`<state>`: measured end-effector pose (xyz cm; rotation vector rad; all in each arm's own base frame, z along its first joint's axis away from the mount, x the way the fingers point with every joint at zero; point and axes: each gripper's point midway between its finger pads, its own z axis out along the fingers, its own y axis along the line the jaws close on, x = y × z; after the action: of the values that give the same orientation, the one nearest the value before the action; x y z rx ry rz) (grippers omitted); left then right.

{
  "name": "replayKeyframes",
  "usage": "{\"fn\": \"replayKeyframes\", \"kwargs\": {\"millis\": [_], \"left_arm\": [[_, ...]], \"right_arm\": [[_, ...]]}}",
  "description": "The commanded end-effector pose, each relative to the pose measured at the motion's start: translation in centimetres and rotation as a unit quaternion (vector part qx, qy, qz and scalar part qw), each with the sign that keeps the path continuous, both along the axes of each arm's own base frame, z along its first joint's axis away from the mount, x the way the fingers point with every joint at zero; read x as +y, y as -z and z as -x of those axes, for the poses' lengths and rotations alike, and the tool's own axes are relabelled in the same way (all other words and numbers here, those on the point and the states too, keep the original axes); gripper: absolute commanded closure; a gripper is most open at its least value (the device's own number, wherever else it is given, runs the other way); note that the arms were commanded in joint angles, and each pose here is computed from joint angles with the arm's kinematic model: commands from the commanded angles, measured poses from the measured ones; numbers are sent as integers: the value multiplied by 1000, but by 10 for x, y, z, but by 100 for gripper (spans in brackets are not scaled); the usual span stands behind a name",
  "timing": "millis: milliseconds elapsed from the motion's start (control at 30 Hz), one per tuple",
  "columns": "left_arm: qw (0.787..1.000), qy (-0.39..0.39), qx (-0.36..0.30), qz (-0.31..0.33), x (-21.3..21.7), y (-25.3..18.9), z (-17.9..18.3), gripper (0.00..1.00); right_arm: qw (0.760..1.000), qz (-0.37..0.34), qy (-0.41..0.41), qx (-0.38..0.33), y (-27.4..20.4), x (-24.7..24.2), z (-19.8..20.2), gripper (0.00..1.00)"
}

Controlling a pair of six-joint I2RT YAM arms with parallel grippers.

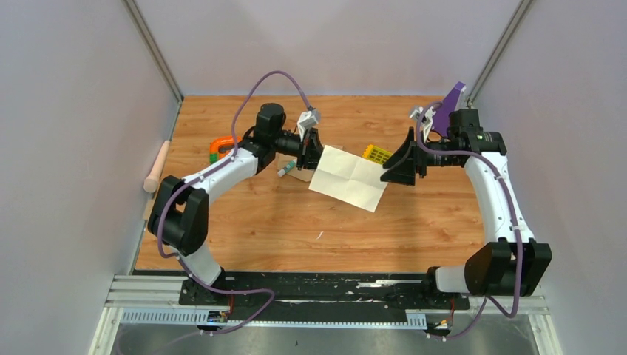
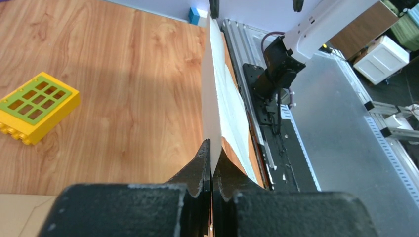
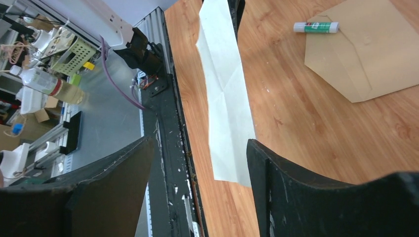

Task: Place the letter into the envelope and seal it
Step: Fold the letter.

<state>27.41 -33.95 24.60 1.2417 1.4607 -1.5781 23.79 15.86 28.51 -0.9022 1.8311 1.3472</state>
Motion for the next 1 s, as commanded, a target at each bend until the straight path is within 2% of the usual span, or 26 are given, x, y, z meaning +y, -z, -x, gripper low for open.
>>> {"fn": "replayKeyframes", "kwargs": {"millis": [0,100,200,400,800,967], "left_arm": [[998,29,-54,-21,10,-5,20,100],[995,32,-69,-57,17,4,20,100],[992,52,-49,-104,27,28,29,100],[986,74,-46,-143,32,47,41,100],[982,94,-80,-143,27,44,51,100],[980,112,-79,-145,21,44,57,100]], "right_arm": [[996,5,-3,-88,-24,0,-8,29],[995,9,-4,-98,-21,0,-8,29],[995,10,-10,-94,-8,2,-9,28],[995,57,-78,-35,46,39,2,29],[989,92,-119,-5,84,56,18,31],[988,91,-123,14,92,57,18,35]]}}
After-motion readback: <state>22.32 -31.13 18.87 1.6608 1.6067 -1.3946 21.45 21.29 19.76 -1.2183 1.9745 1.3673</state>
